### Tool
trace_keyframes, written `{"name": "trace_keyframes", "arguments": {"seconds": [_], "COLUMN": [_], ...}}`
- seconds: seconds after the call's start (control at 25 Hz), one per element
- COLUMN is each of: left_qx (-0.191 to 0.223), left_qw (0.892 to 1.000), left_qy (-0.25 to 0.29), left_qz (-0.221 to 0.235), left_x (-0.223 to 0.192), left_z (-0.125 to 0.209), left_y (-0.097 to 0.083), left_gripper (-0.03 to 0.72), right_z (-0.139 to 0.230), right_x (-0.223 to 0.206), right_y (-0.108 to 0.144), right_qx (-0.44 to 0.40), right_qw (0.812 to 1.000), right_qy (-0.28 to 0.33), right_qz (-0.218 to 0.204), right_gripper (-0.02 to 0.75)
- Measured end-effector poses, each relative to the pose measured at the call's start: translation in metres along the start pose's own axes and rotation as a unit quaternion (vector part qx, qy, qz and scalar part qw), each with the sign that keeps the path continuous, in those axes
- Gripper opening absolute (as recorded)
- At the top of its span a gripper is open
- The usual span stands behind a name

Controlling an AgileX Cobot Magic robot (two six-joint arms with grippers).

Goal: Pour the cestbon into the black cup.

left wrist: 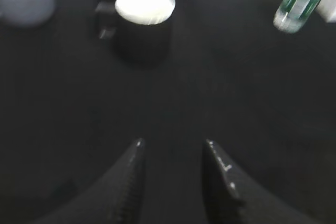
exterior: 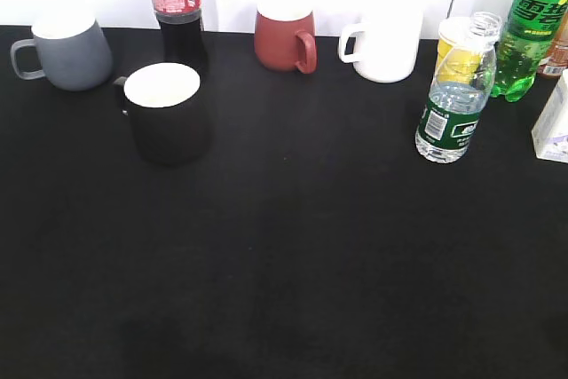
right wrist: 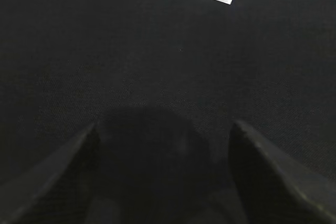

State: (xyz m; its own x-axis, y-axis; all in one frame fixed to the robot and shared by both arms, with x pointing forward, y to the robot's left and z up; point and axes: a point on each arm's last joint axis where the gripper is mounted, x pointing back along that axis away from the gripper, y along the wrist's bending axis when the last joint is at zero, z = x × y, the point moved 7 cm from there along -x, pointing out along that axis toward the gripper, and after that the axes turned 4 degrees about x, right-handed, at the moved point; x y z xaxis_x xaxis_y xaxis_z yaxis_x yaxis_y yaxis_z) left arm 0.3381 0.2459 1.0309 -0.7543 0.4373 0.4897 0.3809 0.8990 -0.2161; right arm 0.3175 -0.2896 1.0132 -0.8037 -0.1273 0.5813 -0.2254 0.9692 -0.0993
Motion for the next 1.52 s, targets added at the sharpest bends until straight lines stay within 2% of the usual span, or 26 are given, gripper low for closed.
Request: {"name": "trace_keyframes", "arguments": {"seconds": [0.24,0.4,0.8,0.88,0.96,1.08,1.24,1.36,1.52], "left_qx": [0.004,-0.033,-0.036,-0.030,-0.015,0.021,0.066,0.082,0.094], "left_qw": [0.999,0.993,0.993,0.993,0.995,0.996,0.982,0.974,0.967], "left_qy": [0.051,0.106,0.108,0.105,0.082,0.004,-0.065,-0.078,-0.082], "left_qz": [-0.013,-0.027,-0.026,-0.034,-0.050,-0.091,-0.167,-0.199,-0.221], "left_x": [0.008,0.009,0.009,0.009,0.015,0.036,0.054,0.057,0.059], "left_z": [0.011,0.030,0.030,0.030,0.028,0.026,0.027,0.028,0.028], "left_y": [0.003,0.009,0.009,0.010,0.015,0.023,0.032,0.036,0.038], "left_gripper": [0.279,0.279,0.279,0.279,0.279,0.279,0.279,0.275,0.246], "right_z": [0.000,0.000,0.000,0.000,0.001,0.002,0.003,0.004,0.005], "right_x": [0.000,0.000,0.000,0.005,0.013,0.024,0.025,0.025,0.026], "right_y": [0.000,0.000,0.002,0.001,0.001,0.001,-0.001,-0.007,-0.010], "right_qx": [0.000,0.000,-0.003,-0.004,-0.006,-0.008,-0.019,-0.043,-0.058], "right_qw": [1.000,1.000,1.000,1.000,0.999,0.996,0.996,0.994,0.991], "right_qy": [0.000,0.000,-0.001,-0.018,-0.046,-0.088,-0.088,-0.084,-0.081], "right_qz": [0.000,0.000,-0.005,-0.004,-0.002,0.001,0.019,0.060,0.086], "right_gripper": [0.574,0.574,0.574,0.574,0.574,0.574,0.574,0.574,0.574]}}
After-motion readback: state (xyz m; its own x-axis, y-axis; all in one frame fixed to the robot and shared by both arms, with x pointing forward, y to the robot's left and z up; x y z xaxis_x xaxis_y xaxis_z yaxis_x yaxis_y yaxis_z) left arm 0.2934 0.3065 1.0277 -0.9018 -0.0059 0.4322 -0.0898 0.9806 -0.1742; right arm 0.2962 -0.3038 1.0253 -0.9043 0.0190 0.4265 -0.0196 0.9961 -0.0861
